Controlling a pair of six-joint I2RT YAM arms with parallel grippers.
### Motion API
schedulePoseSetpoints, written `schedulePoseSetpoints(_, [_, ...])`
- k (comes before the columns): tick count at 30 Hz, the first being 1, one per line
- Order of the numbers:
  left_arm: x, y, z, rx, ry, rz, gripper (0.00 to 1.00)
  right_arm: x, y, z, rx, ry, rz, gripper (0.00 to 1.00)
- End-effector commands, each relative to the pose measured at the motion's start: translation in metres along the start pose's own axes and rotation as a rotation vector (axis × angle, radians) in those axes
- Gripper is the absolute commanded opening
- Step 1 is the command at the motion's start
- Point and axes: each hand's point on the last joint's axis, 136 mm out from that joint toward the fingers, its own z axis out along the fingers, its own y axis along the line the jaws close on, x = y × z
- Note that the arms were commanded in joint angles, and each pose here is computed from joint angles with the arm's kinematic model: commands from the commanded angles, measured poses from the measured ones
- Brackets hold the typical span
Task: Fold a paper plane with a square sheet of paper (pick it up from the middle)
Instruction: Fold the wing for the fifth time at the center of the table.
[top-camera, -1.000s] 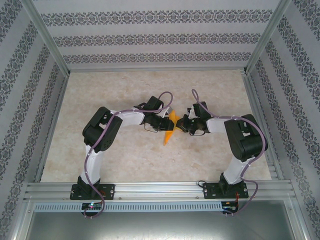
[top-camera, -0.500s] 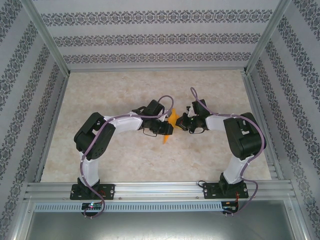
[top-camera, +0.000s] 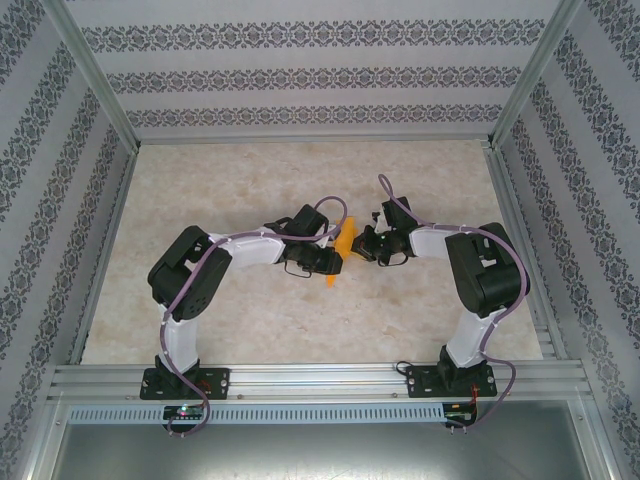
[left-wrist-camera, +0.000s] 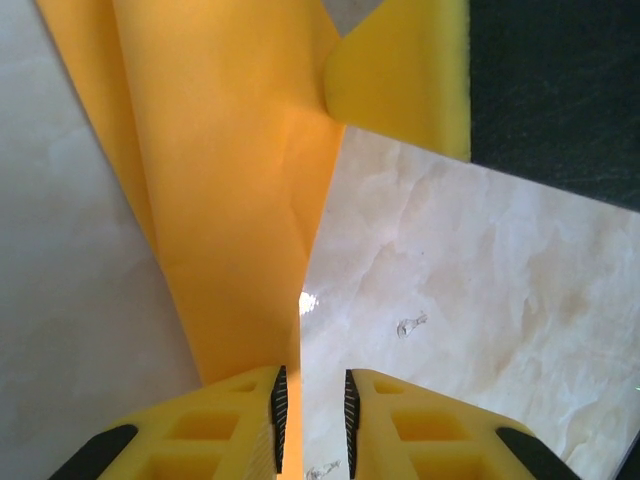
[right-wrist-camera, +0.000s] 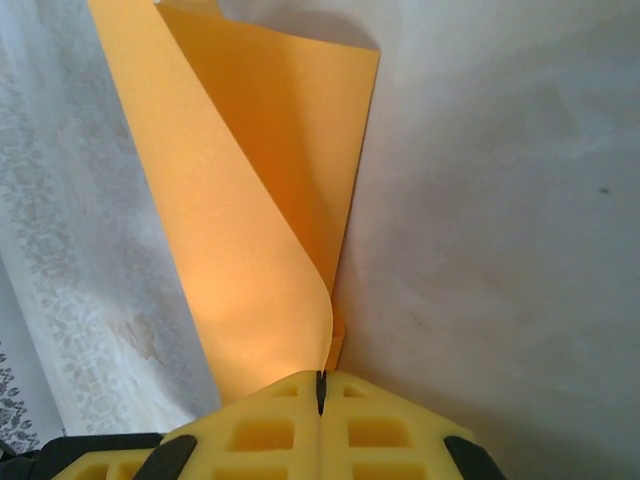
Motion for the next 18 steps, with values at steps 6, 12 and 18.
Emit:
schedulePoseSetpoints(6, [0.012,-0.006,-0.023,-0.143,-0.024,0.095,0.27,-0.005,-0.003,0.000,0.043,-0.014,-0.031,0.00])
schedulePoseSetpoints(12, [0.027,0.007,-0.017,-0.239,0.010,0.096,0.29,-0.006,-0.002,-0.001,0.045,-0.015,-0.033,0.00])
schedulePoseSetpoints(18, [0.032,0.003,-0.003,-0.212,0.029,0.095,0.29,-0.006,0.001,-0.001,0.041,-0.014,-0.039,0.00])
